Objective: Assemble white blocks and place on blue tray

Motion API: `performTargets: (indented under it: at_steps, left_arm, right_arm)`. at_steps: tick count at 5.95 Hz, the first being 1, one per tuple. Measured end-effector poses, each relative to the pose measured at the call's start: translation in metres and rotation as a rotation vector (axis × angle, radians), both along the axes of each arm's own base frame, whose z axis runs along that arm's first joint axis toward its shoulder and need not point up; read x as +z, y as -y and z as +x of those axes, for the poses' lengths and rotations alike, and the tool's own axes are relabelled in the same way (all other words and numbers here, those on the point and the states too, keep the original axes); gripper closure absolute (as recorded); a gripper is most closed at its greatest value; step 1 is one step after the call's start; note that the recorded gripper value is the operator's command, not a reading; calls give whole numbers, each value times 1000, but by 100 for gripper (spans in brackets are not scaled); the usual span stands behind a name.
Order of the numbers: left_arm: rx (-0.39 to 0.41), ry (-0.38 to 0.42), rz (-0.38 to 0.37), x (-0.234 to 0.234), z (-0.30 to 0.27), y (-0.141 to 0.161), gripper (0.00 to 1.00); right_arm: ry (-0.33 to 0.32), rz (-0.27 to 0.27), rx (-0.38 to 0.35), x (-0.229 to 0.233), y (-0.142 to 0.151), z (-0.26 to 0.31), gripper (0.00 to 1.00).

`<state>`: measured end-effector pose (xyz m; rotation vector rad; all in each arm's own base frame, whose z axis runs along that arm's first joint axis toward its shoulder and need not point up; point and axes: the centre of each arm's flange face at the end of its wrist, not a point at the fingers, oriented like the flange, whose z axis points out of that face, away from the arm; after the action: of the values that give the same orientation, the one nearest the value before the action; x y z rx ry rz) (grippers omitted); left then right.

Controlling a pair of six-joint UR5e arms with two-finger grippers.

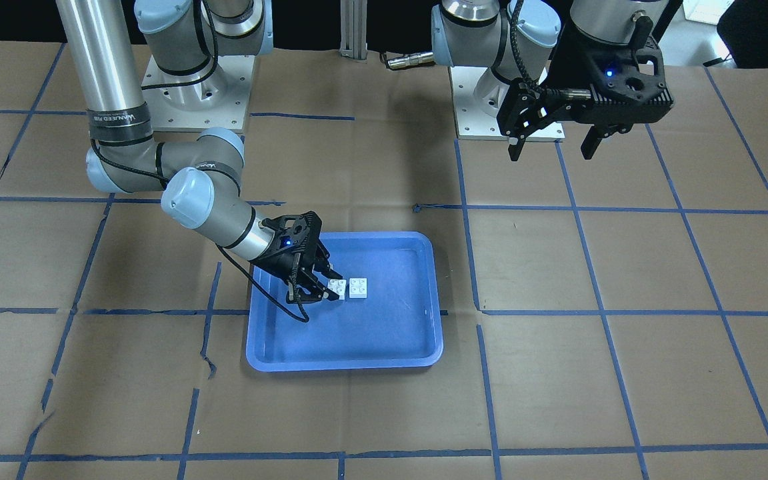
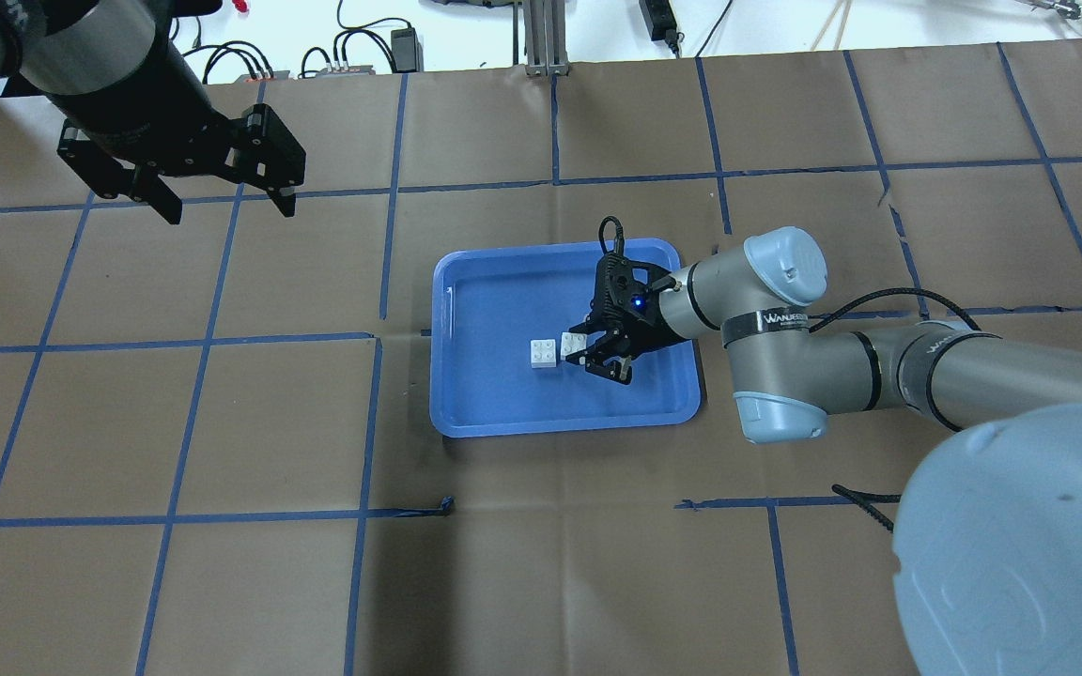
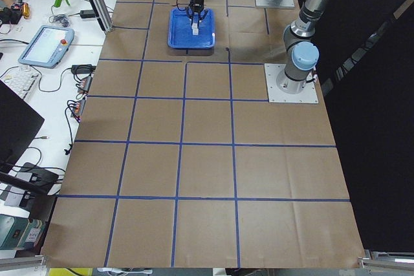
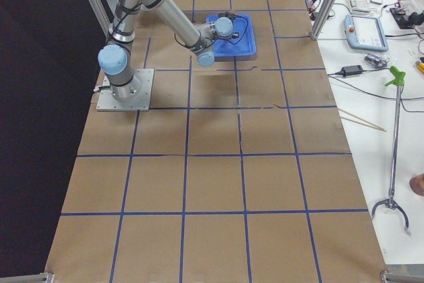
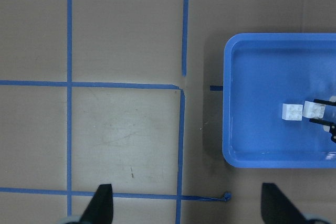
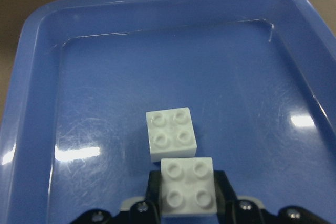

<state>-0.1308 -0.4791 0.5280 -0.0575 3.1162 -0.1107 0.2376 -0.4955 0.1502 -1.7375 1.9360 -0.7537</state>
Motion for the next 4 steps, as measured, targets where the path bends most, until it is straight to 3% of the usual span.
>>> performTargets:
  at_steps: [4]
  left_arm:
    - [0,1,-1,1,1,-6,0]
  right_arm:
    - [-2,1,27,-3,-6,13,74]
